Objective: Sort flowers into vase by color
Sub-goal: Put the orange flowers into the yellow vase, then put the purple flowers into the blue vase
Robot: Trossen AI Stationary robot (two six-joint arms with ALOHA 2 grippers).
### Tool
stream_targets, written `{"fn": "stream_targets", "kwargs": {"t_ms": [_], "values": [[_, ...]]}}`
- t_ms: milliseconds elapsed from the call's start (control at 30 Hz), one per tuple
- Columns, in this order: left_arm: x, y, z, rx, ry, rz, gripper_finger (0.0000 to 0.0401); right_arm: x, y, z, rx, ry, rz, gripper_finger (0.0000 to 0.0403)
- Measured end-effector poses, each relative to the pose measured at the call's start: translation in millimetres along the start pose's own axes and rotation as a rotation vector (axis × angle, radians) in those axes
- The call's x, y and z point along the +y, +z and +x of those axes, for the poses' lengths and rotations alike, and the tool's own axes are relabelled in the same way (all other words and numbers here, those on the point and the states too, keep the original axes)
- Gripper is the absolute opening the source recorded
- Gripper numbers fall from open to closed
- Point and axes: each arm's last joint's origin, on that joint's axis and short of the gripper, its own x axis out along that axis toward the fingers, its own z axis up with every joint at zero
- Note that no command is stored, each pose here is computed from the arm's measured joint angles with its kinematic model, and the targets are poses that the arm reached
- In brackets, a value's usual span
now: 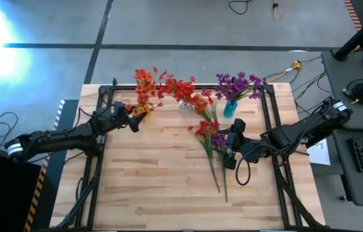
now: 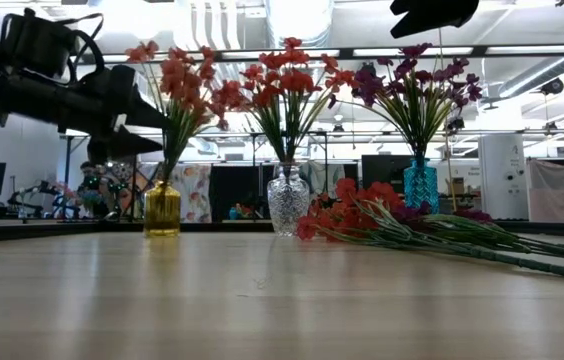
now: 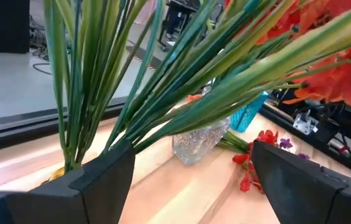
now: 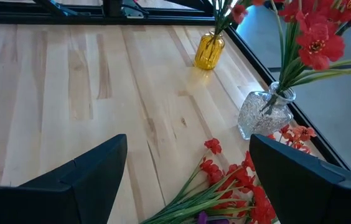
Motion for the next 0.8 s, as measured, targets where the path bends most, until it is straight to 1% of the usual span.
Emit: {"fn": "stream_targets", "kwargs": {"t_ms": [133, 233, 367, 467, 633, 700, 800], "values": [[2, -3, -4, 0.044, 0.019, -0.017, 0.0309, 0, 0, 0, 0.000, 0.000, -0.001, 0.0329], [2, -3, -8, 0.151, 0.070, -0.041, 0.0309, 0, 0, 0, 0.001, 0.000, -0.001, 0.0329], [-2, 10, -15, 0.307, 0.155, -0.107, 0.0309, 0, 0, 0, 0.001, 0.000, -0.002, 0.0329], [-4, 17, -23, 0.430, 0.228, -0.133, 0.0309, 0, 0, 0, 0.001, 0.000, 0.006, 0.0329], [-9, 24, -36, 0.587, 0.296, -0.144, 0.0309, 0, -2, 0, 0.019, 0.018, 0.076, 0.0329], [-12, 26, -40, 0.616, 0.298, -0.150, 0.0309, 1, -2, 0, 0.032, 0.043, 0.107, 0.0329], [-17, 24, -44, 0.656, 0.282, -0.158, 0.0309, 0, -4, 0, 0.052, 0.041, 0.169, 0.0329]]}}
